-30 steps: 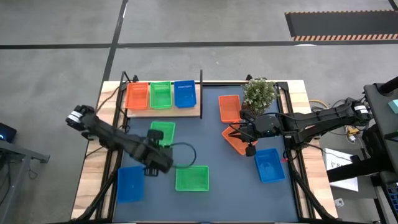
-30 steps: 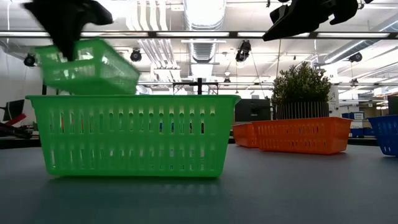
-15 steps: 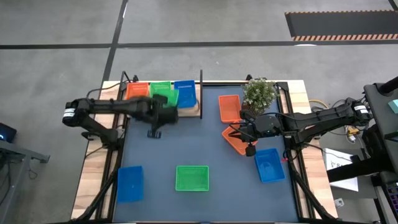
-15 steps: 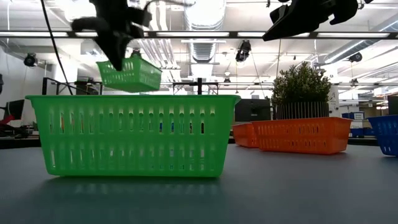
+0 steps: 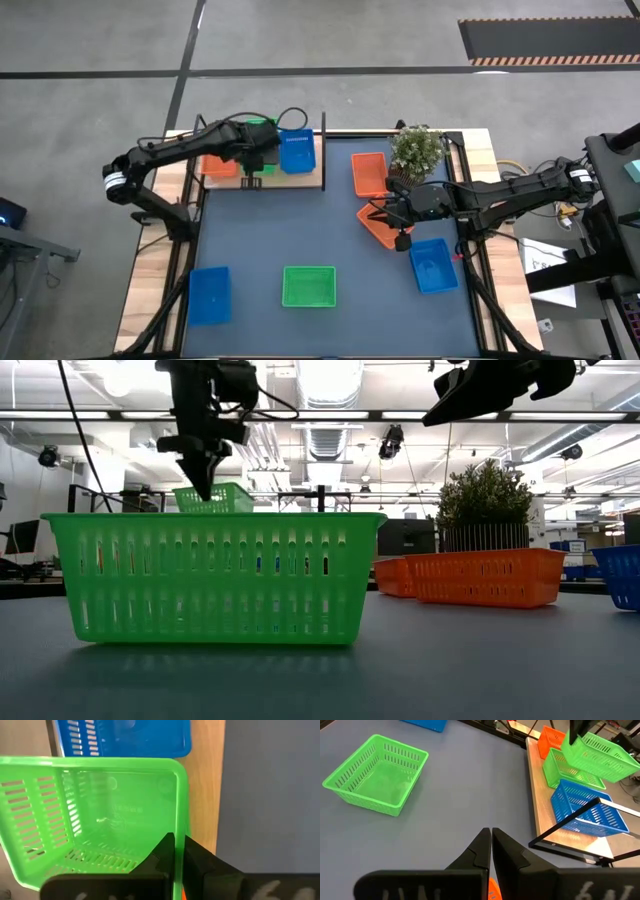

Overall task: Stack baskets on shelf by color
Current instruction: Stack the top green bin on top of the green bin on the shelf

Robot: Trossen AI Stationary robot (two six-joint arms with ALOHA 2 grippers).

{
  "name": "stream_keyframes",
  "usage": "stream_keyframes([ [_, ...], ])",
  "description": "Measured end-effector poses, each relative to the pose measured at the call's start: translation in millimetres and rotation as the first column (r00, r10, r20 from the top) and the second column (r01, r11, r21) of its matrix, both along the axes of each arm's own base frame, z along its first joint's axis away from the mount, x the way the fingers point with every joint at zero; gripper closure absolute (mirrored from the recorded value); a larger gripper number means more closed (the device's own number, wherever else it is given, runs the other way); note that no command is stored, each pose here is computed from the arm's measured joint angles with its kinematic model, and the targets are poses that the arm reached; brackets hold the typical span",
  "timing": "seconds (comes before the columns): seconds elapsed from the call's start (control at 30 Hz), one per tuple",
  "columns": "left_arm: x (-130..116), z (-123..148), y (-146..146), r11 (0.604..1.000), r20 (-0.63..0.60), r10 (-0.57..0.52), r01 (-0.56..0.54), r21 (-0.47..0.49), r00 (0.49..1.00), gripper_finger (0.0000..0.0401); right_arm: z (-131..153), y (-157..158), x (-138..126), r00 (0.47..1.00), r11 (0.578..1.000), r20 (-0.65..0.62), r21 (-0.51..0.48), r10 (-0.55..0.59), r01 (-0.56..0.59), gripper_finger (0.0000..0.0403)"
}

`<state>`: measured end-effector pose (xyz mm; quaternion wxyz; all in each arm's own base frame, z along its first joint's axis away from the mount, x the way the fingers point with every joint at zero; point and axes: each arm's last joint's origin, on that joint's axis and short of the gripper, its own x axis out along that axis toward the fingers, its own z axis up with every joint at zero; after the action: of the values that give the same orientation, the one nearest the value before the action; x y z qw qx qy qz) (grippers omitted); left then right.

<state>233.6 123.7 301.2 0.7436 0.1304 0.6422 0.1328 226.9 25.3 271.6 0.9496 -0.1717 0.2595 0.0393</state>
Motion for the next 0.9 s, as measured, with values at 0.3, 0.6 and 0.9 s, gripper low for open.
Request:
stream_keyframes([
  [0.3, -2.1, -1.1, 4.3, 1.000, 0.001, 0.018, -0.018, -0.002, 1.000, 0.0401, 0.0, 0.0, 0.0, 1.000, 1.000, 0.000, 0.001, 0.000, 0.000, 0.0394],
  [0.6, -3.0, -3.0, 10.3, 0.998, 0.006, 0.056, -0.056, -0.003, 0.998, 0.0401, -0.3, 0.0, -0.1, 1.000, 1.000, -0.001, 0.001, -0.001, 0.001, 0.0394],
  [0.9, 5.5, -15.9, 15.1, 0.997, -0.037, 0.065, -0.066, -0.026, 0.997, 0.0401, -0.8, 0.0, -0.2, 1.000, 1.000, -0.003, 0.001, -0.001, 0.001, 0.0394],
])
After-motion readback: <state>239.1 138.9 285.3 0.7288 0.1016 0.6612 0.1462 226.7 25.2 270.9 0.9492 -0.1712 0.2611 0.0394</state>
